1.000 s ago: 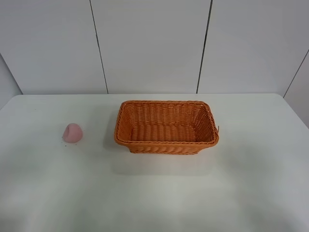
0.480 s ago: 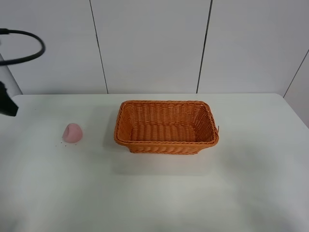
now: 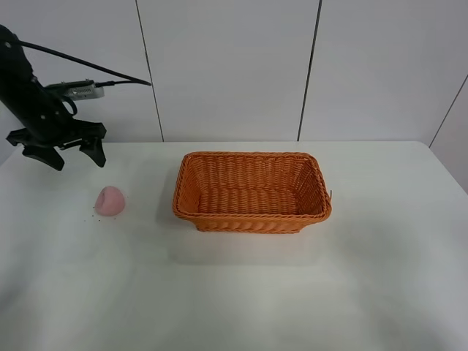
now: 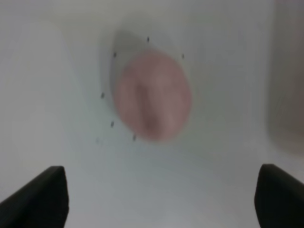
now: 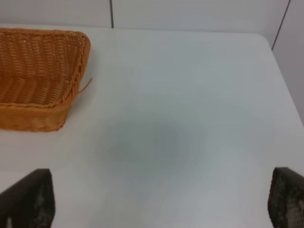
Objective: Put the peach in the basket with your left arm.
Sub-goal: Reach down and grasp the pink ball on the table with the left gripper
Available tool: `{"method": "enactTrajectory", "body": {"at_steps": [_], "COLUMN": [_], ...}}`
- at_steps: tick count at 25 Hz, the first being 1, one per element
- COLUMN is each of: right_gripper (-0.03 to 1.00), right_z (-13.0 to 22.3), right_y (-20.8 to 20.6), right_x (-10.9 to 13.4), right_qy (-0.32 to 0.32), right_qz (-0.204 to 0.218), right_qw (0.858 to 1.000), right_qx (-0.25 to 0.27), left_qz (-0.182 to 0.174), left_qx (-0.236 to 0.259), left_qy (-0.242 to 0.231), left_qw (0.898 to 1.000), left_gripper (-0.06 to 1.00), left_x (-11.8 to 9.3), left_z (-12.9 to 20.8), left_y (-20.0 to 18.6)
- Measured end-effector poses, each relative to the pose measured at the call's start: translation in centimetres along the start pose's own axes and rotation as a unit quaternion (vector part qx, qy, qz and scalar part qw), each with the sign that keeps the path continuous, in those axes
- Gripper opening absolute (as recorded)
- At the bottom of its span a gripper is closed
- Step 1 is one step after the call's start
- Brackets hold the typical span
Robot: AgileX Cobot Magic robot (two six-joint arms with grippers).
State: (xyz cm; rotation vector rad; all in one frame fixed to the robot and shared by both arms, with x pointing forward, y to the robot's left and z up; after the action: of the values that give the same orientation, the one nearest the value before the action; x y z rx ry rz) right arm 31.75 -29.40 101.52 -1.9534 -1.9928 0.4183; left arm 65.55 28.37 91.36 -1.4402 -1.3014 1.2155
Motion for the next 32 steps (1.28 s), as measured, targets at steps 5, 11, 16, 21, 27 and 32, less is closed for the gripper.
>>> {"method": "enactTrajectory", "body": {"at_steps": [5,11,16,21,27,32], "right_gripper": [0.69,0.69,0.69,0.69,0.69,0.69], "right_z": [0.0,0.0,0.0,0.0,0.0,0.0], "right_y": [0.0,0.0,0.0,0.0,0.0,0.0], "right_x": [0.0,0.0,0.0,0.0,0.0,0.0], "right_qy": [0.000,0.000,0.000,0.001,0.001,0.001], "right_qz": [0.000,0.000,0.000,0.000,0.000,0.000], "right_qw": [1.000,1.000,1.000,1.000,1.000,1.000], "right_qx": [0.000,0.000,0.000,0.000,0.000,0.000], "left_qz": [-0.001,0.008,0.008,0.006,0.002,-0.002], "left_qx": [0.036,0.051,0.051,0.051,0.064,0.060], "left_qy": [-0.013,-0.028,-0.033,-0.033,-0.031,-0.022], "left_qw": [0.999,0.998,0.998,0.998,0.997,0.998], "left_gripper": [0.81,0.81,0.81,0.81,0.44,0.09], "left_x": [0.6,0.8,0.9,1.2,1.4,1.3], "left_z": [-0.7,-0.6,-0.6,-0.6,-0.1,-0.6], "left_y": [5.2,8.9,10.4,11.7,12.4,10.0]}}
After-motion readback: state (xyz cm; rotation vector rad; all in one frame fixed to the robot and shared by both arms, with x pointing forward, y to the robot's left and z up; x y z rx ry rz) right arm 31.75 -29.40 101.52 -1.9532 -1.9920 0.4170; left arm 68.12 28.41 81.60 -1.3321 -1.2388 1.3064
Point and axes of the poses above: a point on each arm's last joint axis where the gripper is mounted, y pointing out along that axis toward the gripper, x along the wrist's bending axis when the last joint is at zero, z = x × y, the point moved 9 cm from there along y, pointing out along that axis toward the gripper, and after that the axes turned 1 degree about y, right-handed, at the moved point
